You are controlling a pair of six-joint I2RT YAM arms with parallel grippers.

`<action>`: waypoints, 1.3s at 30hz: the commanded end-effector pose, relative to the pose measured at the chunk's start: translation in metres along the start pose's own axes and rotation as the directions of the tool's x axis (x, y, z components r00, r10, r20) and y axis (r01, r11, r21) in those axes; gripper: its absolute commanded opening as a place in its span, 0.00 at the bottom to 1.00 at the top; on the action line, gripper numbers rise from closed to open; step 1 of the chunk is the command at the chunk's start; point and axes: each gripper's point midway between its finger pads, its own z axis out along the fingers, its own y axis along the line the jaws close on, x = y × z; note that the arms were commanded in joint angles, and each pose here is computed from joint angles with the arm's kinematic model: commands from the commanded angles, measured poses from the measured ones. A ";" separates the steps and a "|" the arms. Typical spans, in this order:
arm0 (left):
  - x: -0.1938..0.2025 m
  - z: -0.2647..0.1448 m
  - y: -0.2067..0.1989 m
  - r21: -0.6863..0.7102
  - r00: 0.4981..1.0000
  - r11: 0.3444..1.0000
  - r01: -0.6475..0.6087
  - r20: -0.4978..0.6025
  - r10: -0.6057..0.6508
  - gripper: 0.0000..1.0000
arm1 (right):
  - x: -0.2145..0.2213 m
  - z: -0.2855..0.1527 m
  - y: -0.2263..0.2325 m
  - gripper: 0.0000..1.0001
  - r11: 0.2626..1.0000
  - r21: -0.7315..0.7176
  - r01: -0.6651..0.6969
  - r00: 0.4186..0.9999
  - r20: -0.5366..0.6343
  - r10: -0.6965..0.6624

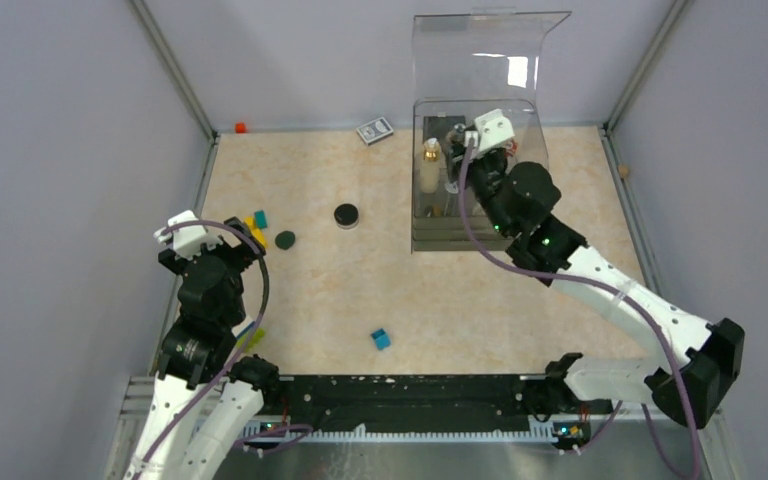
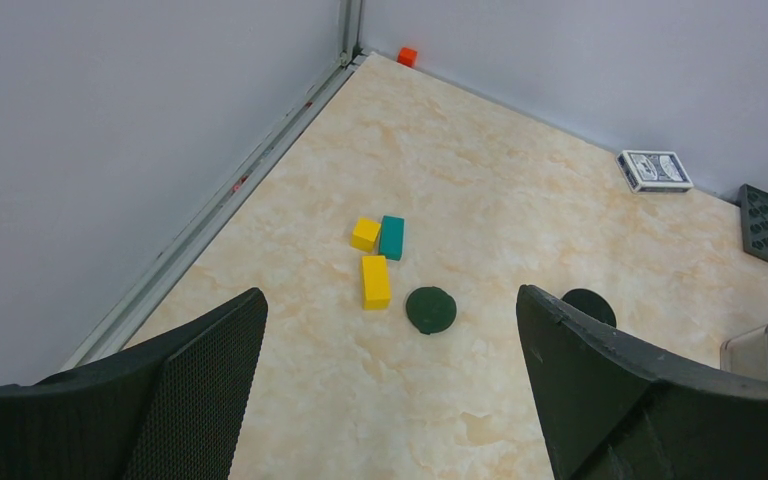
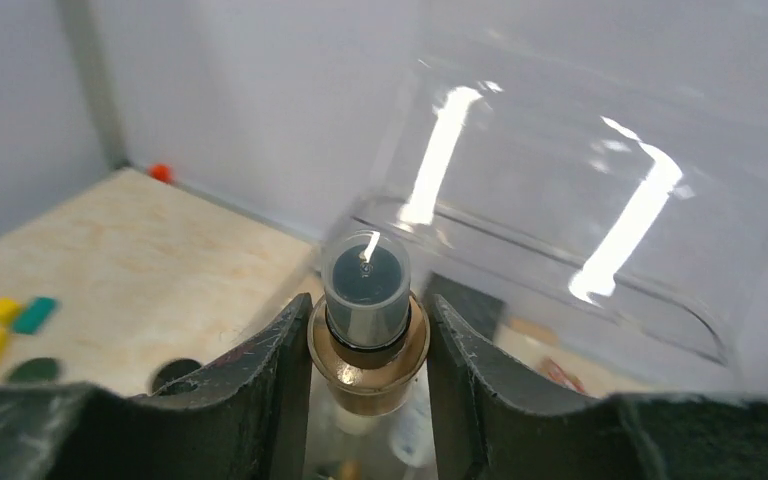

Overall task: Organize the makeup
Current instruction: Place the makeup in the storage box.

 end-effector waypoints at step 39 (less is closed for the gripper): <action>-0.006 0.002 -0.005 0.021 1.000 1.000 0.008 0.025 -0.008 0.99 | 0.266 0.013 -0.145 0.23 0.848 0.527 -0.062 0.898 -0.342 0.278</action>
